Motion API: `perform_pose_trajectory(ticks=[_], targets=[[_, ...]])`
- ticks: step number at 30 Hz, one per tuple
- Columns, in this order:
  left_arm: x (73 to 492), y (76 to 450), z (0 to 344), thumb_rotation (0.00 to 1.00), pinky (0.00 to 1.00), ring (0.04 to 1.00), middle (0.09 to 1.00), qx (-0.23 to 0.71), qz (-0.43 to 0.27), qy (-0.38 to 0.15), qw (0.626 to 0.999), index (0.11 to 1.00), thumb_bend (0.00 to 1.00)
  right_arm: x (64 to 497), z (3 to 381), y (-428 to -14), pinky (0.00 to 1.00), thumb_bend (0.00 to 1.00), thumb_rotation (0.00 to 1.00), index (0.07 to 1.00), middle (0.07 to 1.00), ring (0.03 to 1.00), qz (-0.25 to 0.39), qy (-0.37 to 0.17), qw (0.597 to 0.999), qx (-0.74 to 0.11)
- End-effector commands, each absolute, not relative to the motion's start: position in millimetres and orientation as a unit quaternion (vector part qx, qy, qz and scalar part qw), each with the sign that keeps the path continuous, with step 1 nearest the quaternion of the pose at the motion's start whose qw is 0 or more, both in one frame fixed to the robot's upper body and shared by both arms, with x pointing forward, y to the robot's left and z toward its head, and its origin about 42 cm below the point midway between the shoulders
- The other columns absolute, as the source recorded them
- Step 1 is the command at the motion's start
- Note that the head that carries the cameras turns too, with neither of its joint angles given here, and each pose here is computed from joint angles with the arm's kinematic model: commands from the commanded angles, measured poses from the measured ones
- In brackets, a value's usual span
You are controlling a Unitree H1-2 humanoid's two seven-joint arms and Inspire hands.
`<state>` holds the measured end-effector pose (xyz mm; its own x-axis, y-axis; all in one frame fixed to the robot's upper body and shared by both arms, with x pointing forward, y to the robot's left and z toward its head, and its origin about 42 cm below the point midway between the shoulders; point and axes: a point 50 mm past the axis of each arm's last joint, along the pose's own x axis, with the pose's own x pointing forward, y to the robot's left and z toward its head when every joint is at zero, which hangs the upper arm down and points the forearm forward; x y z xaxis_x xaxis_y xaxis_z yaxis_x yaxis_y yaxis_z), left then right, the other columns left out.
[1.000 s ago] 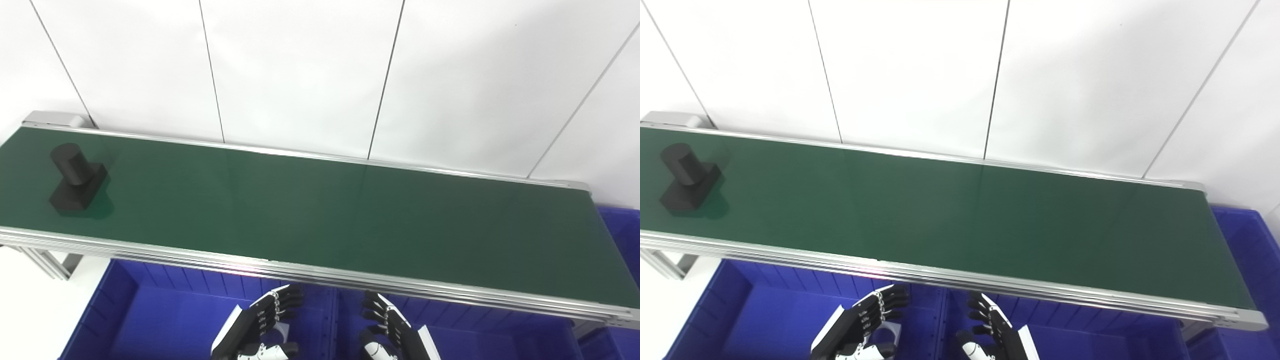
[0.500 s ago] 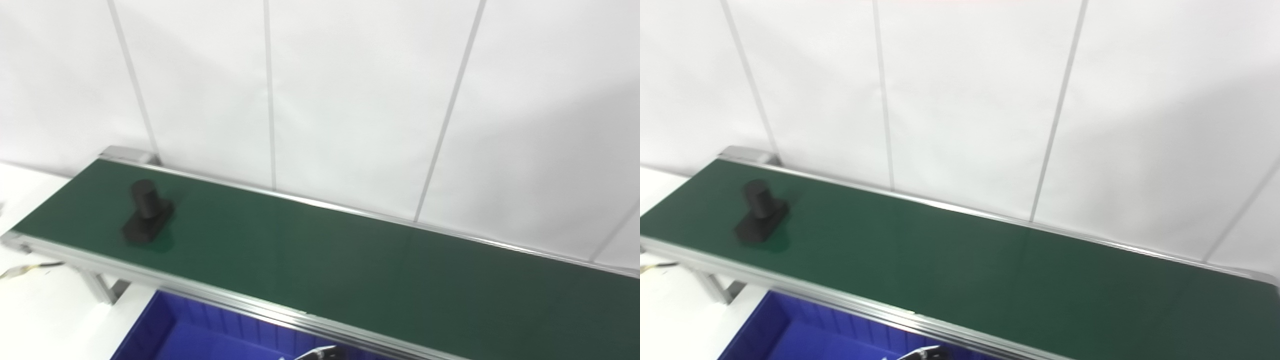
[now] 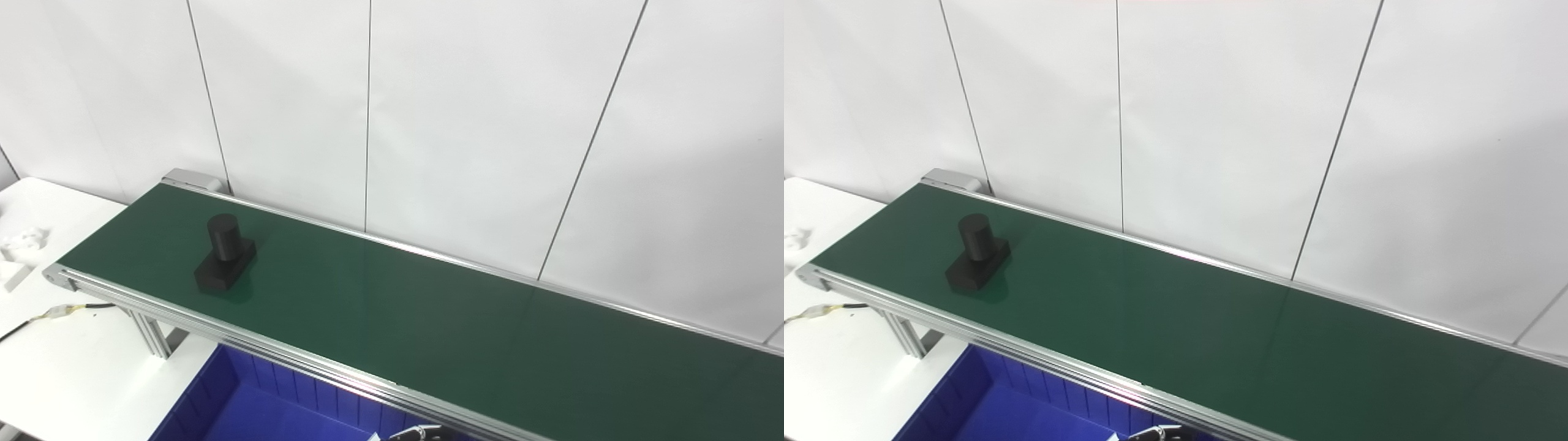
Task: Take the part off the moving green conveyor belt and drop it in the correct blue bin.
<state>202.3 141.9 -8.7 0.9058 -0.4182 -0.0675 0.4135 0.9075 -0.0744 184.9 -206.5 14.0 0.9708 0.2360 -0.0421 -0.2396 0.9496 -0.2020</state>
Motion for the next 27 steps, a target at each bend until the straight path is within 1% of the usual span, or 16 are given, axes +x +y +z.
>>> perform_pose_trajectory(ticks=[1, 3, 8, 13, 16, 21, 25, 27], targets=[[212.5, 134.6, 2.5, 0.40, 0.68, 0.745, 0.776, -0.026, -0.219, 0.002, 0.975, 0.783, 0.94, 190.0, 26.2, -207.9, 0.67, 0.41, 0.74, 0.891, 0.860, 0.802, 0.117, -0.037, 0.987, -0.101], [212.8, 133.7, 2.2, 0.41, 0.69, 0.745, 0.776, -0.026, -0.220, 0.003, 0.975, 0.783, 0.94, 189.7, 27.1, -209.4, 0.68, 0.42, 0.76, 0.892, 0.858, 0.805, 0.117, -0.038, 0.987, -0.106], [212.7, 130.4, 1.2, 0.40, 0.69, 0.747, 0.777, -0.032, -0.218, 0.006, 0.975, 0.781, 0.95, 187.9, 37.9, -213.4, 0.70, 0.44, 0.77, 0.874, 0.852, 0.806, 0.119, -0.055, 0.985, -0.110], [213.6, 126.8, 0.7, 0.39, 0.69, 0.745, 0.780, -0.031, -0.222, 0.006, 0.975, 0.783, 0.93, 188.8, 55.3, -217.1, 0.68, 0.39, 0.74, 0.851, 0.840, 0.799, 0.127, -0.080, 0.981, -0.124], [214.2, 124.1, 0.2, 0.38, 0.70, 0.741, 0.777, -0.033, -0.221, 0.008, 0.975, 0.781, 0.93, 191.4, 64.8, -221.5, 0.66, 0.38, 0.71, 0.842, 0.838, 0.794, 0.131, -0.094, 0.978, -0.134], [215.4, 120.1, 0.5, 0.37, 0.70, 0.740, 0.775, -0.037, -0.221, 0.008, 0.974, 0.779, 0.92, 193.5, 69.4, -227.2, 0.64, 0.39, 0.70, 0.833, 0.829, 0.784, 0.132, -0.099, 0.976, -0.144], [215.9, 117.2, -0.1, 0.39, 0.71, 0.745, 0.779, -0.042, -0.219, 0.009, 0.975, 0.777, 0.95, 194.3, 68.2, -231.1, 0.63, 0.40, 0.67, 0.828, 0.817, 0.770, 0.133, -0.104, 0.974, -0.151], [215.9, 116.1, -0.1, 0.38, 0.71, 0.742, 0.776, -0.043, -0.219, 0.009, 0.975, 0.772, 0.94, 194.2, 67.4, -233.9, 0.63, 0.40, 0.66, 0.828, 0.813, 0.763, 0.134, -0.105, 0.973, -0.155]])
